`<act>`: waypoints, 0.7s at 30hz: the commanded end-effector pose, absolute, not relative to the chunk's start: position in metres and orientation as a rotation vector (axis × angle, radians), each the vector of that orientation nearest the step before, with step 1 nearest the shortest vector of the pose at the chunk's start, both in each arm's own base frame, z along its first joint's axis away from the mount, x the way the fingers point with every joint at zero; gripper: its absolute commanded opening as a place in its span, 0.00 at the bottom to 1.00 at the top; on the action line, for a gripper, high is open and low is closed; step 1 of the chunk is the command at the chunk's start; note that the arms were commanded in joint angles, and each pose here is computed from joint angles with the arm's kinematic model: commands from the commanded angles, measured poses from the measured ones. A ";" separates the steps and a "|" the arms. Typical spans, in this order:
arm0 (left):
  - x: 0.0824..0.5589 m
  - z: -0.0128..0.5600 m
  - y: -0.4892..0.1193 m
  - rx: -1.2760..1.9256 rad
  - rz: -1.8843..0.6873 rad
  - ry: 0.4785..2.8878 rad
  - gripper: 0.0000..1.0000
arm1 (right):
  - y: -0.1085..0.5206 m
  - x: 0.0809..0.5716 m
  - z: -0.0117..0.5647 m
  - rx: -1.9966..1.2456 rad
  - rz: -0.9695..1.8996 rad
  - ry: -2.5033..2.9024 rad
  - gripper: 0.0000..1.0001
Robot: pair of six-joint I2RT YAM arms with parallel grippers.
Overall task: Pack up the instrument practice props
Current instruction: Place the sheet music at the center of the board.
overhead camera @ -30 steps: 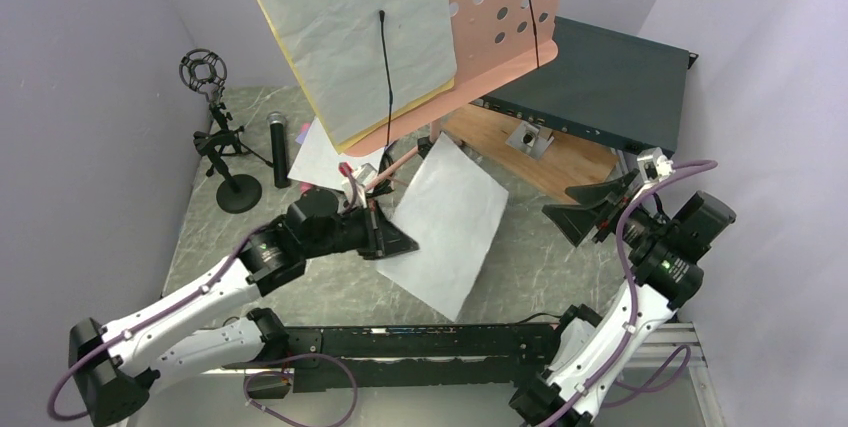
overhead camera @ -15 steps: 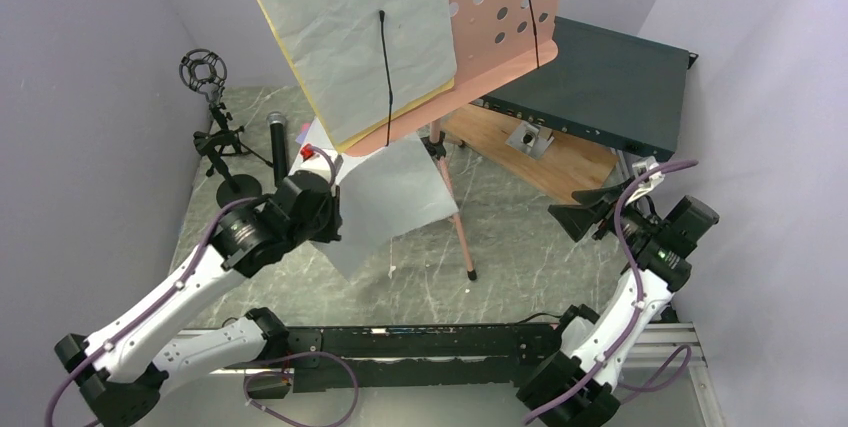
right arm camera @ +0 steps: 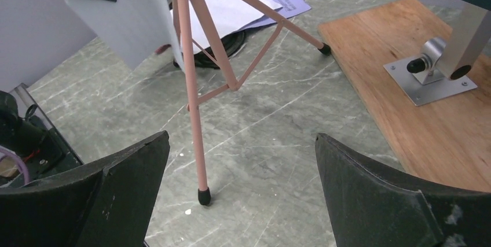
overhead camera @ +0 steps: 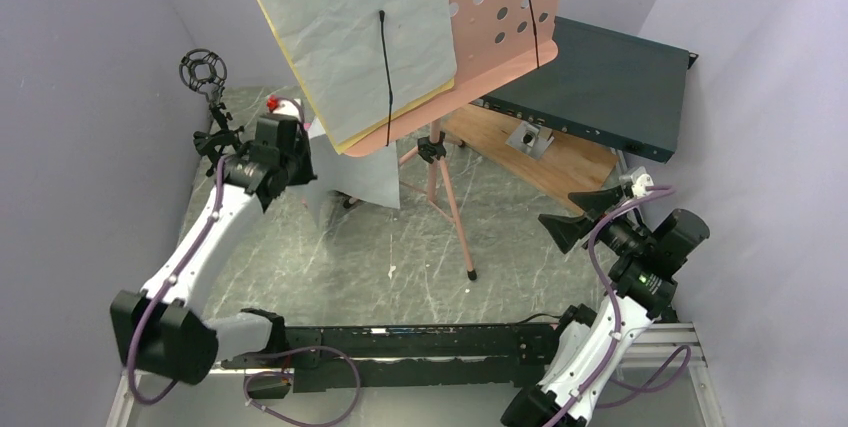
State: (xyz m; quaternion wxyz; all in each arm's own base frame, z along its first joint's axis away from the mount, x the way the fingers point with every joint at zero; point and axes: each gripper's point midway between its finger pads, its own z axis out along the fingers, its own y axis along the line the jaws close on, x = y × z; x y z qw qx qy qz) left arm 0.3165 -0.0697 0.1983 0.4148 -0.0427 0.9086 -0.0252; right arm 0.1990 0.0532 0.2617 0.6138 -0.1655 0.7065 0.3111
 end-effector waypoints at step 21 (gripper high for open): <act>0.494 0.154 -0.047 -0.389 -0.667 2.375 0.05 | 0.054 0.203 0.262 -0.460 0.616 1.618 0.99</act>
